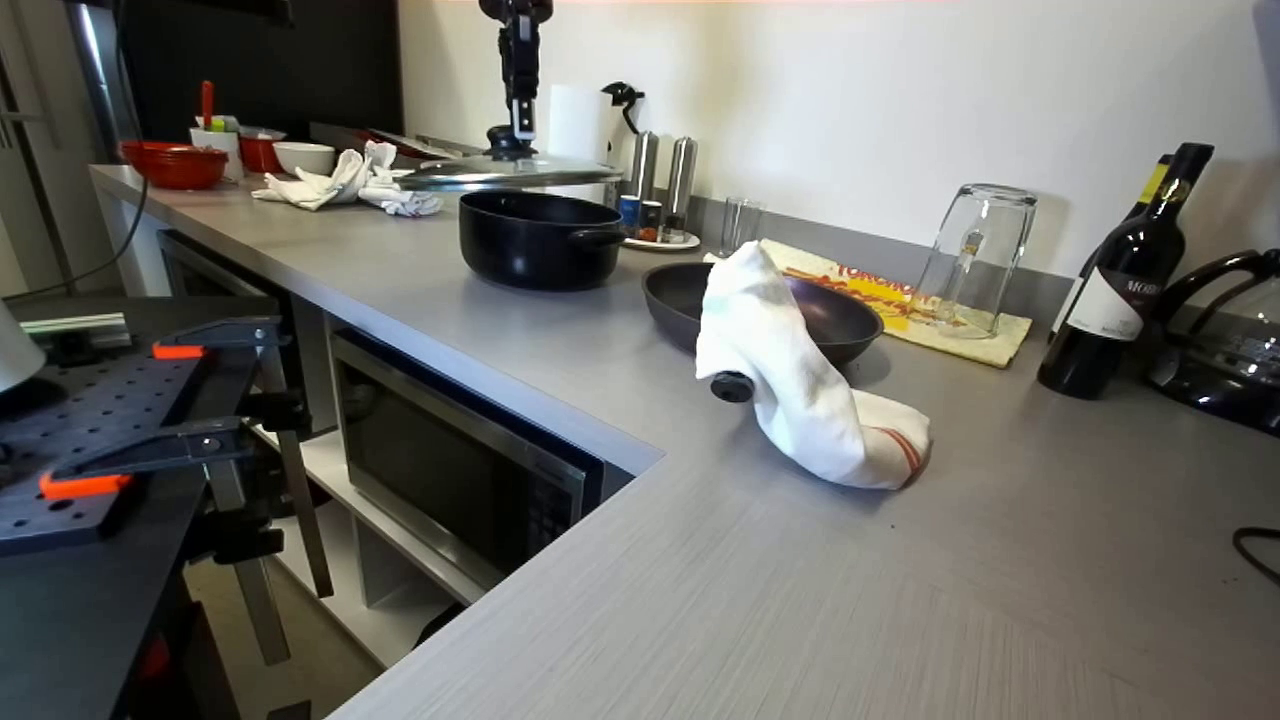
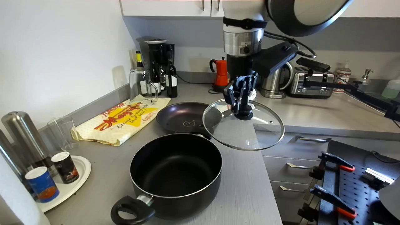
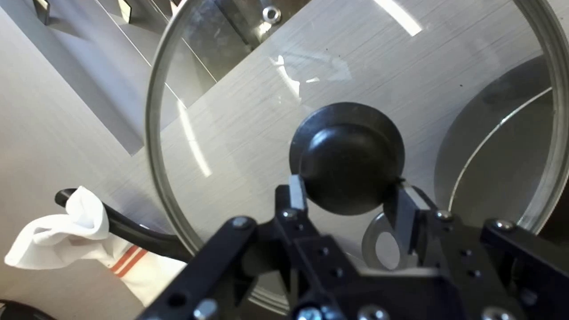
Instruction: Put the glass lid on the black pot.
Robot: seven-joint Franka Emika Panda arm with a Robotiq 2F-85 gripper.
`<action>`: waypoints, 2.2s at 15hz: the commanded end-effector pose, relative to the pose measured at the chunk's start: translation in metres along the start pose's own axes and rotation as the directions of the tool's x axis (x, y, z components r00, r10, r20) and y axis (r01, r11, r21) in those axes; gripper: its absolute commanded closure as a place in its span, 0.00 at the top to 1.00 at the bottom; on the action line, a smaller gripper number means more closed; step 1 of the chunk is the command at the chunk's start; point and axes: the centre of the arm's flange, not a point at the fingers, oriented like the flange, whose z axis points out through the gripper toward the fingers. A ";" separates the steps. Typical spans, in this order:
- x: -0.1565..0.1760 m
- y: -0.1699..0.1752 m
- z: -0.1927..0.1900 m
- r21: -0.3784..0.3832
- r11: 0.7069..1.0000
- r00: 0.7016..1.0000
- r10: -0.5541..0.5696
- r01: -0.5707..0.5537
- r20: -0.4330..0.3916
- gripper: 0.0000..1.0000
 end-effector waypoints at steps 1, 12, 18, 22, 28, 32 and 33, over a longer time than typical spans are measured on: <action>0.037 -0.023 -0.010 -0.032 0.999 1.000 -0.018 0.018 -0.001 0.23; 0.079 -0.110 -0.014 -0.059 0.990 0.992 -0.126 0.127 0.019 0.23; 0.084 -0.158 -0.020 -0.074 0.980 0.983 -0.184 0.185 0.021 0.23; 0.088 -0.186 -0.019 -0.083 0.973 0.977 -0.213 0.214 0.025 0.23; 0.094 -0.214 -0.012 -0.087 0.968 0.972 -0.233 0.236 0.037 0.23; 0.098 -0.228 -0.008 -0.094 0.966 0.970 -0.239 0.242 0.045 0.23; 0.099 -0.231 -0.007 -0.098 0.965 0.970 -0.240 0.243 0.047 0.23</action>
